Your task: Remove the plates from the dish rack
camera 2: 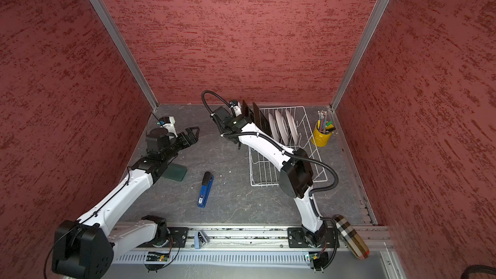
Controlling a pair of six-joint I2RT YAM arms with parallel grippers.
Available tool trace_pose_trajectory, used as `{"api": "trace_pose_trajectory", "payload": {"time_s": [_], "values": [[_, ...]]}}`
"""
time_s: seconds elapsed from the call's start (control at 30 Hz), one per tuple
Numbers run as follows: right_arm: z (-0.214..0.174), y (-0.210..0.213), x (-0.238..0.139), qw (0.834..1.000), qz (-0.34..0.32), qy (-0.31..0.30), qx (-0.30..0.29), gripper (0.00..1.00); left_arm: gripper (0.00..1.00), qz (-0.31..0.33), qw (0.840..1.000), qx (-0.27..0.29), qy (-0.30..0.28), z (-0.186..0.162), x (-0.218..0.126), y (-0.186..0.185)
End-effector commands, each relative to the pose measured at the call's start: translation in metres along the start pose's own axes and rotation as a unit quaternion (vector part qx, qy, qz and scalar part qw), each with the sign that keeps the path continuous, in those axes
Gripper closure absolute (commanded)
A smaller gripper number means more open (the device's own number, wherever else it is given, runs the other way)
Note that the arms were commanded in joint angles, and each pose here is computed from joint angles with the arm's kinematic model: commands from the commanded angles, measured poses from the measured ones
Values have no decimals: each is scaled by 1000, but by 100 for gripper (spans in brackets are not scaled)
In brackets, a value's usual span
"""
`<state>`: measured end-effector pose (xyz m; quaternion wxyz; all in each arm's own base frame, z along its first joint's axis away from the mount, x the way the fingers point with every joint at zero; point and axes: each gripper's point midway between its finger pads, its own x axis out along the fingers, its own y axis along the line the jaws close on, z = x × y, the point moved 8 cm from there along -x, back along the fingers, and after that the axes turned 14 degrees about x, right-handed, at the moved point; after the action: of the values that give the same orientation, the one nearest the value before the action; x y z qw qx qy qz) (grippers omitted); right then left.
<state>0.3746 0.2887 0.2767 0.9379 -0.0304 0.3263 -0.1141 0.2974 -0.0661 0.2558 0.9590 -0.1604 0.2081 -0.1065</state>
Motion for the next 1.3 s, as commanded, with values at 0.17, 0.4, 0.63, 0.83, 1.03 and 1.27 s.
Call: {"api": "trace_pose_trajectory", "payload": {"time_s": [0.17, 0.4, 0.63, 0.83, 1.03, 1.27], "values": [[2, 3, 11, 1000, -19, 2, -19, 49, 0, -11, 1000, 0, 0, 0, 4, -5], [-3, 4, 15, 999, -27, 7, -28, 53, 1, -17, 1000, 4, 3, 1, 2, -9], [-5, 2, 18, 999, -36, 6, -28, 57, 1, -19, 1000, 6, 0, 4, -1, -13], [-5, -5, 17, 998, -49, -8, -27, 61, 1, -22, 1000, 18, 3, 7, 0, -18], [-11, -7, 20, 999, -47, -2, -28, 64, 1, -26, 999, 18, 1, 6, 2, -22], [-16, -8, 23, 998, -52, -1, -26, 69, 0, -27, 999, 21, 5, 3, 5, -25]]}}
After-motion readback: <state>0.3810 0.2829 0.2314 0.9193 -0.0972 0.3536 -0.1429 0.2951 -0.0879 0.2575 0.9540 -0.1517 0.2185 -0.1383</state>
